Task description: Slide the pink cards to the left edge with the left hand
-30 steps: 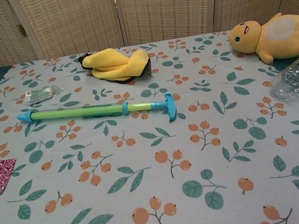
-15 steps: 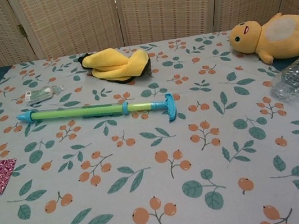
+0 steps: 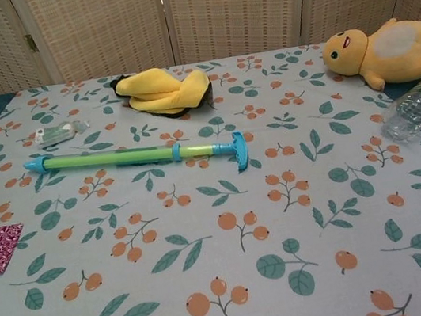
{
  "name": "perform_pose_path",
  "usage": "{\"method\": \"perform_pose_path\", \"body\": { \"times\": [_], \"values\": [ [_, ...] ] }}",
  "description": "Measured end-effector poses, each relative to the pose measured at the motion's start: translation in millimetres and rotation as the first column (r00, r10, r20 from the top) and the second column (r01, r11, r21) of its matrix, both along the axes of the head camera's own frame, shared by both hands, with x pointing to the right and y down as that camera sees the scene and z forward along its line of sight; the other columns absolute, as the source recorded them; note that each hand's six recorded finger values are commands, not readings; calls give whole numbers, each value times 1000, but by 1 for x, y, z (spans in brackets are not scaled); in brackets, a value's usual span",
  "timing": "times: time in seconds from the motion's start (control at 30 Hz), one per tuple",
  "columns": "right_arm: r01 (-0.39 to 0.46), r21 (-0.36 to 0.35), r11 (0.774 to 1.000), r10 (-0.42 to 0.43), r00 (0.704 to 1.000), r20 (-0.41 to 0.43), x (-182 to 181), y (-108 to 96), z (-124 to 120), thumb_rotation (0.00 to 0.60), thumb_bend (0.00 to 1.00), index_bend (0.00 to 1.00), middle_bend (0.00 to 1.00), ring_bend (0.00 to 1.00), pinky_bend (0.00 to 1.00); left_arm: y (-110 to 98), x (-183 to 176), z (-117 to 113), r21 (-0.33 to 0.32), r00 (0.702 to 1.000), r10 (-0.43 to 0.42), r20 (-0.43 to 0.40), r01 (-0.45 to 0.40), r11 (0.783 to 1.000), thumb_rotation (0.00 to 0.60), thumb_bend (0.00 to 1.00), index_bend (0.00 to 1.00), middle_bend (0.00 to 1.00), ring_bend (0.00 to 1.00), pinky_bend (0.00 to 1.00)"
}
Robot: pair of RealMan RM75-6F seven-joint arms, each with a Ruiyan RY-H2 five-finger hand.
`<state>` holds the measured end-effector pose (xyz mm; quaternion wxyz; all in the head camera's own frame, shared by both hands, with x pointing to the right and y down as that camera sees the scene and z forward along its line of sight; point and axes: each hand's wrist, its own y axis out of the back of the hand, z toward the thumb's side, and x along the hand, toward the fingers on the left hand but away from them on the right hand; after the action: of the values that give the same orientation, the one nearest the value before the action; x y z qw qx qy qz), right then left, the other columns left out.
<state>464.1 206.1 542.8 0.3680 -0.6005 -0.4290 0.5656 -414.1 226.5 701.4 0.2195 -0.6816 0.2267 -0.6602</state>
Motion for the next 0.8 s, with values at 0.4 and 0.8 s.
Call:
{"method": "perform_pose_path", "body": {
  "times": [0.4, 0.8],
  "values": [
    [0, -2, 1000, 0, 1000, -3, -2, 0, 1, 600, 329, 1, 2, 0, 0, -8, 6, 7, -7, 997, 80, 9, -80, 997, 600, 125, 202, 0, 0, 0],
    [-3, -5, 1000, 3, 1000, -5, -3, 0, 1, 600, 329, 1, 2, 0, 0, -11, 11, 15, -12, 996, 87, 10, -87, 996, 600, 126, 247, 0, 0, 0]
  ]
}}
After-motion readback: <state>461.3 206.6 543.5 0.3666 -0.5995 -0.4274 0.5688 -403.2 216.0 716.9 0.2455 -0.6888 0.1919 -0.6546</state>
